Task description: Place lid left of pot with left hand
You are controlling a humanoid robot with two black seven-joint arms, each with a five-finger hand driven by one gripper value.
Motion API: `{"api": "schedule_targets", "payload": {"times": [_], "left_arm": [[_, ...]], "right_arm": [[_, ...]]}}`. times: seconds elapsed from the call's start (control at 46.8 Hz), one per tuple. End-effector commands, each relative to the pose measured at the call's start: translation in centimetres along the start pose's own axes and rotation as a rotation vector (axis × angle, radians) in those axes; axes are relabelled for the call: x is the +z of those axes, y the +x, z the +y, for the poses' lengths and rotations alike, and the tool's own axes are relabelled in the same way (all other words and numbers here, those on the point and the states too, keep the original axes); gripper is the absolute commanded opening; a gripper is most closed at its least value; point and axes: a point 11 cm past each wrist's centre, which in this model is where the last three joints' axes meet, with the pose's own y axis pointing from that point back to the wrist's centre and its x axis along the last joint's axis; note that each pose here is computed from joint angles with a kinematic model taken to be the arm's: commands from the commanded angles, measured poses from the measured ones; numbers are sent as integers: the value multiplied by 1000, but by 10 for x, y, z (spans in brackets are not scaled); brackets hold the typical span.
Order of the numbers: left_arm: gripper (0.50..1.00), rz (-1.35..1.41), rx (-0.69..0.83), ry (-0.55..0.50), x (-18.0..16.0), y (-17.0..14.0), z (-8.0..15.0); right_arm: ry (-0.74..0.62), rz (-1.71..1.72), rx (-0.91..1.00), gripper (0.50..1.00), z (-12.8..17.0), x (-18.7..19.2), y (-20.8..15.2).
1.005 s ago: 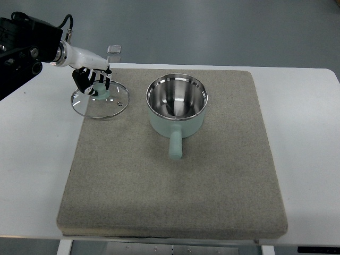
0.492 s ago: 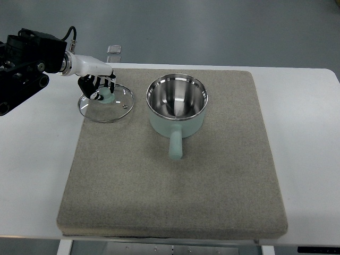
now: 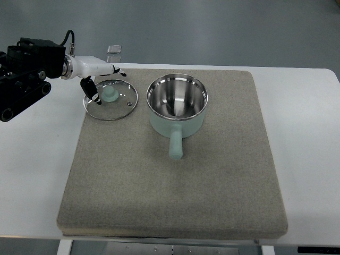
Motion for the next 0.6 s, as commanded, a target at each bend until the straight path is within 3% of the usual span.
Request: {"api": "schedule_targets", "payload": {"times": [0.0, 0.364, 0.578], "left_arm": [[994, 55, 15, -15, 0, 3, 1], [996, 636, 291, -48, -36, 19, 9], [996, 907, 341, -88, -45, 9, 9]], "right_arm": [[0, 1, 0, 921, 0, 0, 0], [0, 1, 0, 921, 0, 0, 0], [0, -1, 0, 921, 0, 0, 0]]}}
